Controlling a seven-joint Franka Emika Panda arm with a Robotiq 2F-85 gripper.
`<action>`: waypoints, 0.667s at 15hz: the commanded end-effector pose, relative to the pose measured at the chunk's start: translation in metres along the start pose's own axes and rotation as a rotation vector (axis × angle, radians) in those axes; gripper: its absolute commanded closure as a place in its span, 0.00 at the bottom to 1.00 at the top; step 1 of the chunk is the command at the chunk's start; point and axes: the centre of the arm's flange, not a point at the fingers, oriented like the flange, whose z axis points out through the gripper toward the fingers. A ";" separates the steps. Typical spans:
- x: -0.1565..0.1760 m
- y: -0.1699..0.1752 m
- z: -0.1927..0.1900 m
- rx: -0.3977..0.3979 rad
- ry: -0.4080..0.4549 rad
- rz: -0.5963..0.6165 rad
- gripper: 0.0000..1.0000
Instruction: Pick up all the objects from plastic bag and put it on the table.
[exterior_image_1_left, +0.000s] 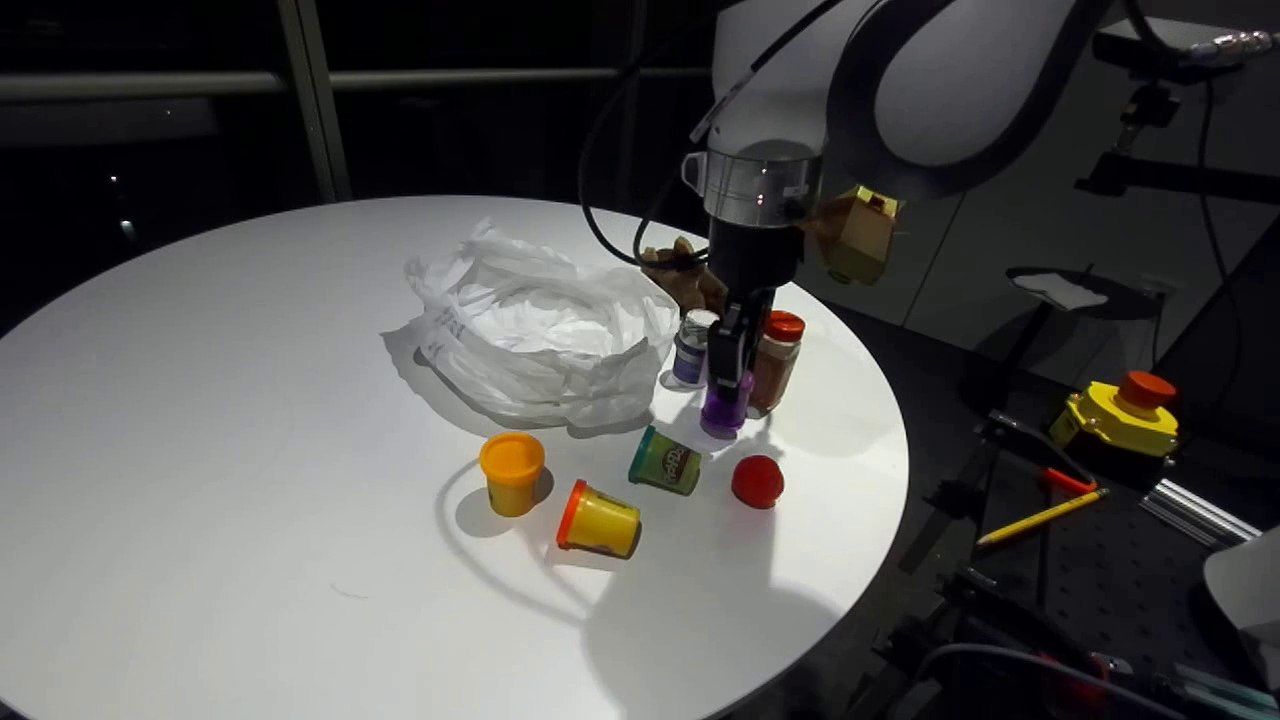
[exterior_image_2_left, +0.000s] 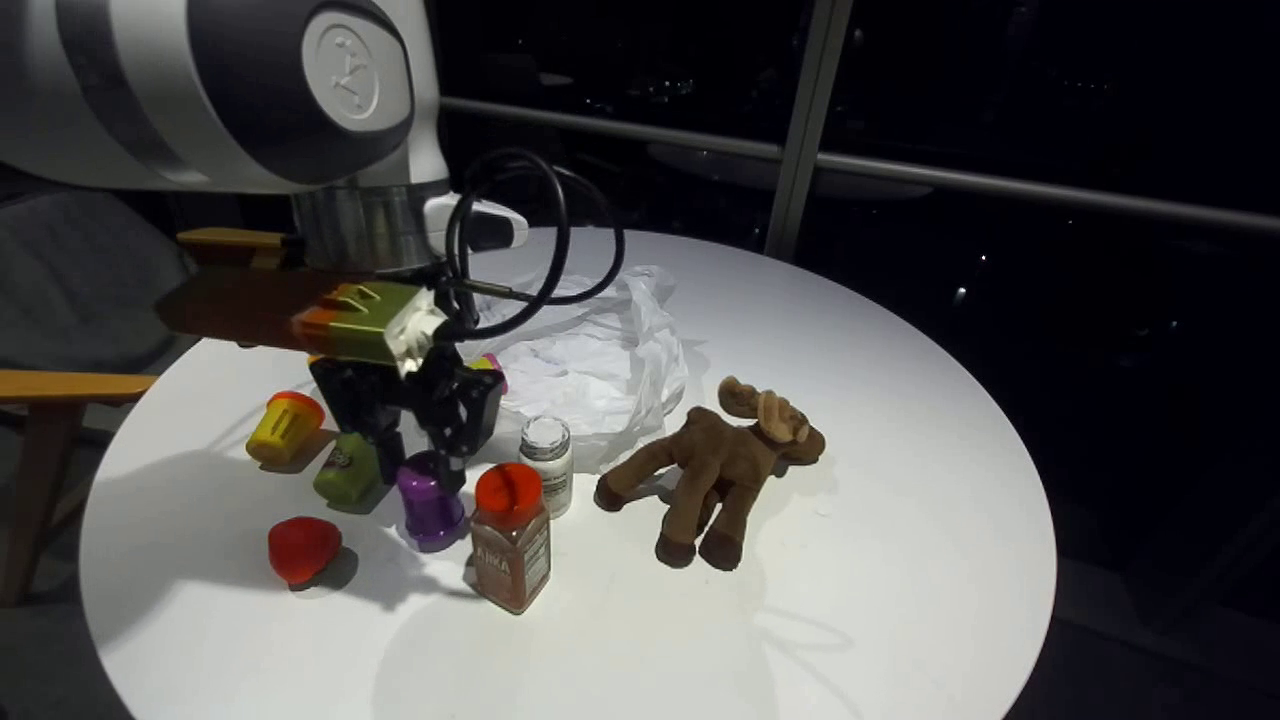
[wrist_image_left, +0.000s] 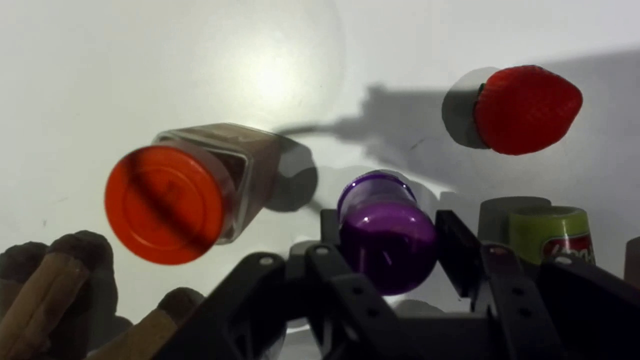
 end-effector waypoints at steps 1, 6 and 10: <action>0.009 0.003 0.011 -0.002 -0.001 0.018 0.74; 0.009 0.003 0.003 0.008 -0.012 0.008 0.19; 0.016 0.005 -0.047 -0.015 -0.025 -0.001 0.00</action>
